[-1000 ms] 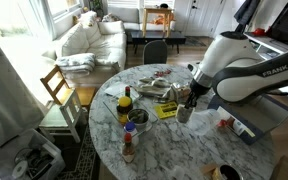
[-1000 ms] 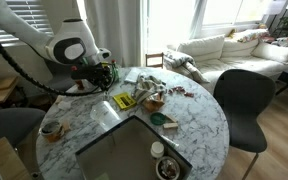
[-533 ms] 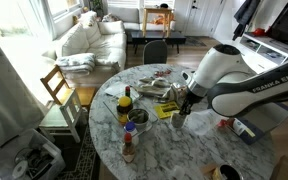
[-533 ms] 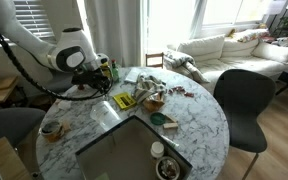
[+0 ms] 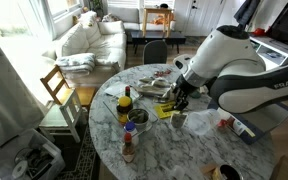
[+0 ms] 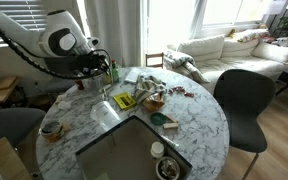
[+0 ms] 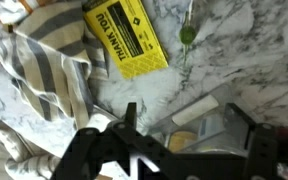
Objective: Pick up the two white packets with the green lids from the silver cup one by one and put them the right way up on the table, pick up the white bottle with a blue lid from the clear storage container and put it in the silver cup
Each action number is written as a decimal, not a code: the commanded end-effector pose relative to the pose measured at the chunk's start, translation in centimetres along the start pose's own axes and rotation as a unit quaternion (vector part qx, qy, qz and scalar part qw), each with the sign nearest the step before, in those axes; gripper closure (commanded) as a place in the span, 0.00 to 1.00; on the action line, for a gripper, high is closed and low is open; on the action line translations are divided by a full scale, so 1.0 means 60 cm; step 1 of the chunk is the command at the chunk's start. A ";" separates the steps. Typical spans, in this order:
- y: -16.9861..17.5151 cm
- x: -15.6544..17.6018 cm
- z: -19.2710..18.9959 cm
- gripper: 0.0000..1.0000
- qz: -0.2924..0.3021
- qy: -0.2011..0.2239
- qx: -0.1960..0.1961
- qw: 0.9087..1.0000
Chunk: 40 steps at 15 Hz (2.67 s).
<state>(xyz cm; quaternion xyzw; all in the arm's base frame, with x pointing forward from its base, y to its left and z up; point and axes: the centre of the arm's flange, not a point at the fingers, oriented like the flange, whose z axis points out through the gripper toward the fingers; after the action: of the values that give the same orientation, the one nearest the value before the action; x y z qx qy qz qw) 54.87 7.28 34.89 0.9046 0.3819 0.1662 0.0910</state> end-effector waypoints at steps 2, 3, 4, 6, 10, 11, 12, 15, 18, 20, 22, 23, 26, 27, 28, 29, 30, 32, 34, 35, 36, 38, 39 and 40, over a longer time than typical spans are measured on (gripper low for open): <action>-0.012 0.072 -0.014 0.00 -0.117 0.036 0.043 0.992; -0.013 0.094 -0.010 0.00 -0.142 0.045 0.051 0.988; -0.013 0.111 -0.006 0.00 -0.166 0.051 0.061 0.983; -0.006 0.141 0.005 0.00 -0.213 0.058 0.082 0.972; -0.019 0.148 -0.001 0.00 -0.228 0.064 0.070 0.969; -0.014 0.153 0.004 0.00 -0.232 0.066 0.070 0.968; -0.011 0.156 0.008 0.00 -0.234 0.067 0.070 0.967; -0.010 0.164 0.025 0.00 -0.237 0.084 0.080 0.965; -0.014 0.174 0.034 0.01 -0.241 0.100 0.093 0.961; -0.018 0.182 0.048 0.01 -0.241 0.110 0.105 0.958; -0.019 0.188 0.069 0.00 -0.240 0.123 0.107 0.957; -0.018 0.189 0.079 0.00 -0.240 0.130 0.106 0.956; -0.013 0.194 0.104 0.06 -0.237 0.146 0.102 0.955; -0.010 0.193 0.114 0.08 -0.236 0.148 0.103 0.955; -0.010 0.195 0.120 0.25 -0.231 0.150 0.107 0.955; -0.011 0.195 0.129 0.31 -0.231 0.151 0.111 0.955; -0.011 0.197 0.134 0.34 -0.230 0.150 0.115 0.954; -0.012 0.195 0.145 0.51 -0.231 0.148 0.122 0.954; -0.013 0.192 0.153 0.66 -0.231 0.144 0.130 0.953; -0.014 0.191 0.155 0.73 -0.231 0.143 0.133 0.953; -0.014 0.191 0.157 0.81 -0.230 0.143 0.135 0.953; -0.011 0.192 0.152 0.95 -0.229 0.143 0.134 0.953; -0.007 0.192 0.145 0.96 -0.227 0.142 0.133 0.954; -0.004 0.192 0.136 0.94 -0.224 0.141 0.132 0.955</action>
<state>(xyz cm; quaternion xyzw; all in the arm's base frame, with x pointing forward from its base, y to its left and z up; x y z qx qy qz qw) 65.24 15.73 29.48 0.7690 0.5992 0.2194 -0.0385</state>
